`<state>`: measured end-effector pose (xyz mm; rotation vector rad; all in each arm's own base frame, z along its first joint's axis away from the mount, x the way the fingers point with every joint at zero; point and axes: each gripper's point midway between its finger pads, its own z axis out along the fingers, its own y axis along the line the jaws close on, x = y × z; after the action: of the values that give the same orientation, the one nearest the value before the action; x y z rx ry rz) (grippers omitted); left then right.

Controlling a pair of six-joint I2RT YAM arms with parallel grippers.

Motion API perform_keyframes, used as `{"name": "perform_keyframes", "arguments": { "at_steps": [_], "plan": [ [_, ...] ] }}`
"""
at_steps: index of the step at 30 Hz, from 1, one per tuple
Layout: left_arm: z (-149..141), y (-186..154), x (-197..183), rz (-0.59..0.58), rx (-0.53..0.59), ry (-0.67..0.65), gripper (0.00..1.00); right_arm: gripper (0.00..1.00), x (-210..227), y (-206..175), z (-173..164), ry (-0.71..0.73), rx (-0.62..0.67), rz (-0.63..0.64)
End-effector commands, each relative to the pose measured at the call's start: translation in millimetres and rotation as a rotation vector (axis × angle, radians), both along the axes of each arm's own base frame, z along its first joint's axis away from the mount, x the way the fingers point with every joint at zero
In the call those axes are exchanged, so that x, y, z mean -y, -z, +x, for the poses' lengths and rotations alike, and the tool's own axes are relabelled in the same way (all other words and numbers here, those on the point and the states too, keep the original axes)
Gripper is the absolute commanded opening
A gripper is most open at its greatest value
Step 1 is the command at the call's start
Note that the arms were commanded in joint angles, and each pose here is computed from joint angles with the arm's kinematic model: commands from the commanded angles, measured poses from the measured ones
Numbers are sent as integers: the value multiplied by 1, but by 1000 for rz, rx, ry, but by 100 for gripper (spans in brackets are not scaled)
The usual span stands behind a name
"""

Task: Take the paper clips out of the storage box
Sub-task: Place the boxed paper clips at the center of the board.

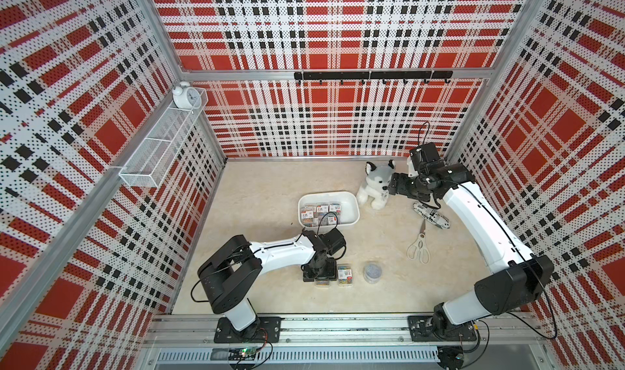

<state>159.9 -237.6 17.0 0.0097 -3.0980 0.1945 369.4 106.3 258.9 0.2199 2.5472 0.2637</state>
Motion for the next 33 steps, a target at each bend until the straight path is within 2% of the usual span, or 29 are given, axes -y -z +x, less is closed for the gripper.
{"name": "perform_keyframes", "arguments": {
  "at_steps": [1,8,24,30,33],
  "plan": [
    [8,-4,0,5,13,-6,65,87,5,-9,2,13,28,-4],
    [11,-5,3,2,15,-3,65,87,4,-9,4,11,28,-3],
    [14,-9,0,17,22,3,75,87,2,-6,7,9,22,0],
    [33,-35,1,47,102,33,77,87,1,-11,11,6,32,5],
    [49,-61,0,53,189,49,78,87,0,-12,12,7,34,6]
  ]
}}
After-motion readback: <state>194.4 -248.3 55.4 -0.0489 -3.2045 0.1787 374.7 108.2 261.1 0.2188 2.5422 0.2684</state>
